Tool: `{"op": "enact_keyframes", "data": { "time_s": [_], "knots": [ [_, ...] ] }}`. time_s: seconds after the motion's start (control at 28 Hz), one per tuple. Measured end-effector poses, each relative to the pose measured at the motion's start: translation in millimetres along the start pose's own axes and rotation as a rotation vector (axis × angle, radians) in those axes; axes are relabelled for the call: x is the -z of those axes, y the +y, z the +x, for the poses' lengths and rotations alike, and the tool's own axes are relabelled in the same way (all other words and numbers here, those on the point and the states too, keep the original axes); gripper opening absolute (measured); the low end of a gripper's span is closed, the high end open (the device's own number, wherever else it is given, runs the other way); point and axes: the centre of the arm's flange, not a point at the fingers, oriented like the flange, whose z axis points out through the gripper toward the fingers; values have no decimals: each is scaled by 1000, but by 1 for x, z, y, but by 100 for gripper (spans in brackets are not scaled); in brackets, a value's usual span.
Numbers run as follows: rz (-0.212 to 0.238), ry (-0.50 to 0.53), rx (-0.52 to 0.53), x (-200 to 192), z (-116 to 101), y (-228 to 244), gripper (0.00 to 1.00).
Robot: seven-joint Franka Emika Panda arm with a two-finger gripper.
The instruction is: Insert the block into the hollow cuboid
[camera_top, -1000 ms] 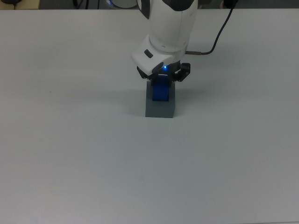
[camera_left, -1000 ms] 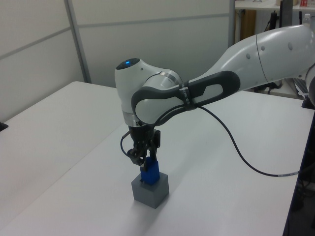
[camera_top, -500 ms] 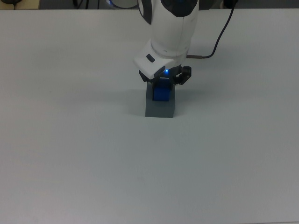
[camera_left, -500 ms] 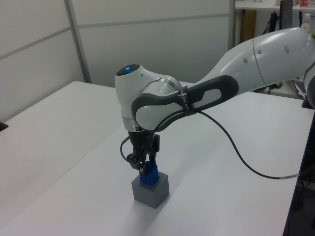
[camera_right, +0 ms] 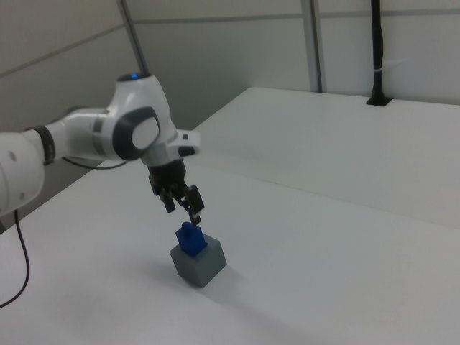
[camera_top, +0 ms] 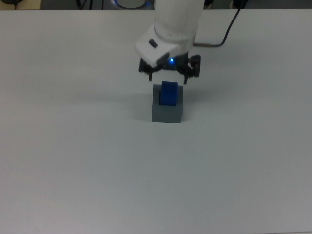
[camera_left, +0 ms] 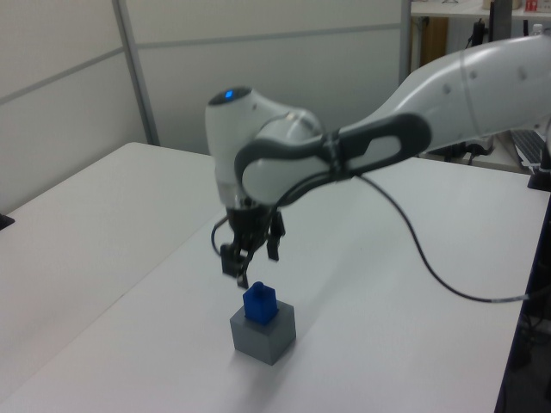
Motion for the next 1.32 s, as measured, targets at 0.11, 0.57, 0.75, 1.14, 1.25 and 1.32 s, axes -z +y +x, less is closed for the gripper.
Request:
{"op": "enact_keyframes", "data": {
  "time_s": [0.11, 0.57, 0.75, 1.14, 1.25, 1.32],
  "knots": [
    [-3, 1, -4, 31, -12, 10, 100],
    [-12, -4, 38, 124, -57, 69, 100],
    [-11, 2, 36, 139, -62, 88, 100],
    [-10, -2, 28, 151, -67, 129, 100],
    [-10, -1, 19, 151, -66, 135, 100],
    [-10, -1, 14, 151, -66, 138, 100]
  ]
}}
